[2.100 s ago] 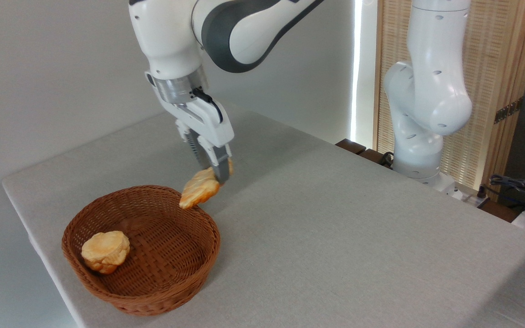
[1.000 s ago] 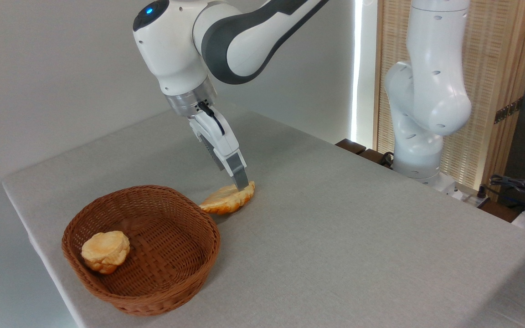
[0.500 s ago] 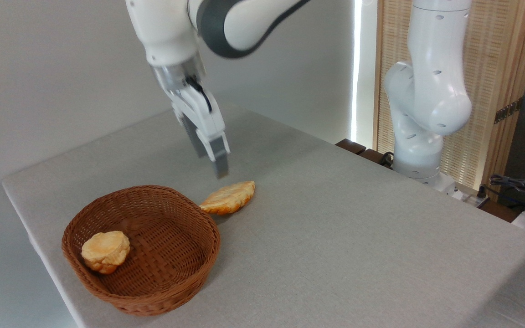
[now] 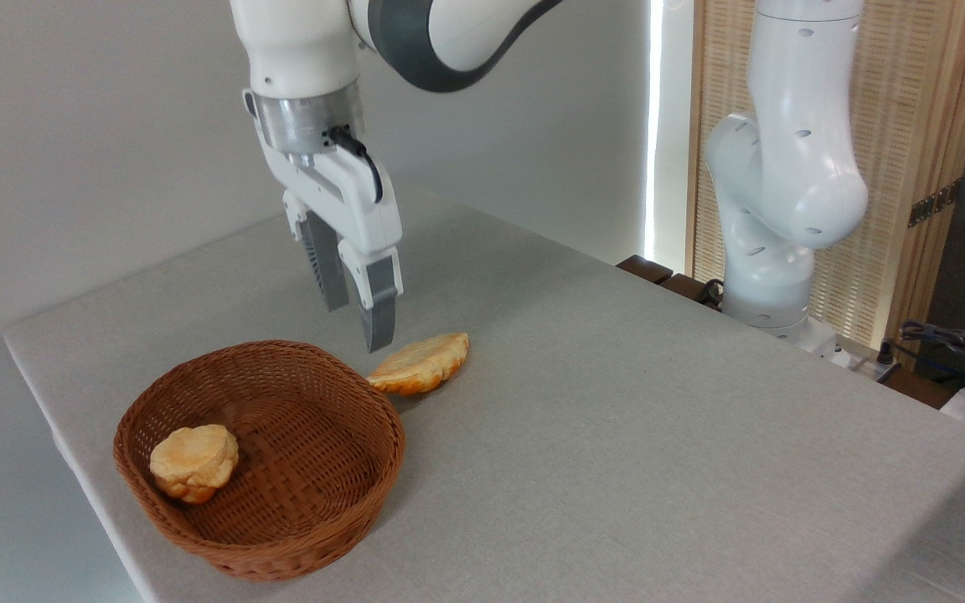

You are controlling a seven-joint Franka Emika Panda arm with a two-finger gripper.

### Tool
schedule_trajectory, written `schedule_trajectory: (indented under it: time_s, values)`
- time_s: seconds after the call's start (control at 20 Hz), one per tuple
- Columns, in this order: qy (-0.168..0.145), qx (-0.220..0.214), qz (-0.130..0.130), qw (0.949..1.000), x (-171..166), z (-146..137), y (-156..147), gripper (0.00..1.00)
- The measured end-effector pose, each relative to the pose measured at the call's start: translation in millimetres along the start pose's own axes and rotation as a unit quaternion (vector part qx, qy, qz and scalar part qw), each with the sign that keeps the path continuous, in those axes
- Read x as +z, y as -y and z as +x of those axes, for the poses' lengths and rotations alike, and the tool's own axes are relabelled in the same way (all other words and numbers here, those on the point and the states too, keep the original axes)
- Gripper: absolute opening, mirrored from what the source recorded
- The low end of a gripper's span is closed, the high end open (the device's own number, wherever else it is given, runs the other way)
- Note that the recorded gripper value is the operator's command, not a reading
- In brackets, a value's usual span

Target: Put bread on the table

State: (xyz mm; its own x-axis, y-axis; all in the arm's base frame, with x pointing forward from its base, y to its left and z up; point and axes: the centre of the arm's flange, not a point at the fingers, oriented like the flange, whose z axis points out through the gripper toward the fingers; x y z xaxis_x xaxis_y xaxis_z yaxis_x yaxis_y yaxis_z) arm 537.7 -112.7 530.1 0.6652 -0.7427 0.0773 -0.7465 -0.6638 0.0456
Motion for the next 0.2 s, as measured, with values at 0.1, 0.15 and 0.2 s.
schedule_trajectory:
  time_s: [0.1, 0.15, 0.2]
  values:
    - [-0.007, -0.014, 0.008, 0.9998, 3.2, 1.4, 7.3, 1.00]
    - [-0.011, -0.020, 0.012, 0.9997, 4.5, 2.3, 10.3, 1.00]
    - [-0.013, -0.024, 0.014, 0.9995, 5.3, 2.8, 11.6, 1.00]
